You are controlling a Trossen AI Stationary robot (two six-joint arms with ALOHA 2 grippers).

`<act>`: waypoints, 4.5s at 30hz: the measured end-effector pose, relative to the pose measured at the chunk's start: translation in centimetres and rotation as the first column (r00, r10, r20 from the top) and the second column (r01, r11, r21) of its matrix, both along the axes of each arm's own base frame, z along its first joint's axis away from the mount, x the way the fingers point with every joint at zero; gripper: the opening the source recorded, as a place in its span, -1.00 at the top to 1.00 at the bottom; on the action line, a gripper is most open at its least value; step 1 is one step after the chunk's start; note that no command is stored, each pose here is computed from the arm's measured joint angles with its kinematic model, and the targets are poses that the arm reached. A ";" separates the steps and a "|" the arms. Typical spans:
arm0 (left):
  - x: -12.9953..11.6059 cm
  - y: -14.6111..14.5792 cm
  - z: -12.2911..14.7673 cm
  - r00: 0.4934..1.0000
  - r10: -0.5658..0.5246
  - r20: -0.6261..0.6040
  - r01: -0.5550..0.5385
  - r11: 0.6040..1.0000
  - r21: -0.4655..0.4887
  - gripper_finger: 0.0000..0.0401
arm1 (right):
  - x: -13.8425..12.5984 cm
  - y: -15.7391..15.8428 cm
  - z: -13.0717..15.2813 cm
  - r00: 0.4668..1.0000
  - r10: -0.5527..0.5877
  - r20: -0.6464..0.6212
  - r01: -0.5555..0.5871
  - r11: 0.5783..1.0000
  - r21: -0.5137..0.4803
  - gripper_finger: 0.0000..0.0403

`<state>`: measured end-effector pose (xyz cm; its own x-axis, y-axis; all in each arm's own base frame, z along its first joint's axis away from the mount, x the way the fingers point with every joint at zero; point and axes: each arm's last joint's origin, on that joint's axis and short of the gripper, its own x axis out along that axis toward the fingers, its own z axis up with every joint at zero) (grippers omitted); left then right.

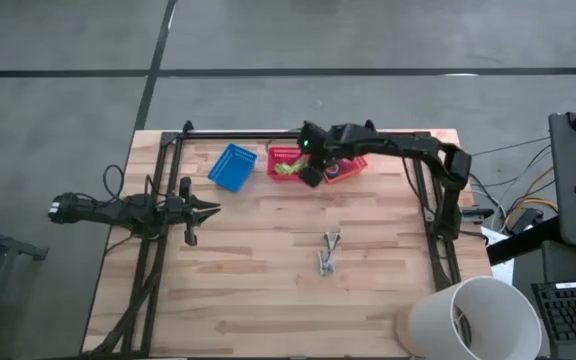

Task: Pick and place Stapler, Stapler remover, tape
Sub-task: Put the green tape into the orange bin, then put the black staple remover into the blue bin

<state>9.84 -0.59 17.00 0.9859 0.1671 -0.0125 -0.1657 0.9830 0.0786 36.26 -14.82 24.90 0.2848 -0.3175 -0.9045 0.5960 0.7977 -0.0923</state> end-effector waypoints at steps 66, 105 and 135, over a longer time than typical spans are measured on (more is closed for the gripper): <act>0.0 0.0 0.0 1.000 0.000 0.000 0.000 1.000 0.000 0.75 | -1.7 14.0 -1.0 0.980 -0.183 -0.077 0.196 0.954 0.228 0.22; 0.0 0.0 0.0 1.000 0.000 0.000 0.000 1.000 0.000 0.75 | -5.1 19.6 -8.7 0.932 -0.328 -0.156 0.360 0.890 0.278 0.38; 0.0 0.0 0.0 1.000 0.000 0.000 0.000 1.000 0.000 0.75 | -3.9 18.6 -9.1 0.994 -0.113 -0.006 0.112 0.964 0.241 0.95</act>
<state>9.84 -0.58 17.00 0.9858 0.1674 -0.0122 -0.1659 0.9830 0.0788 32.36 3.79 15.79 0.2666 -0.1215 -0.9561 0.6832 0.7236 0.0985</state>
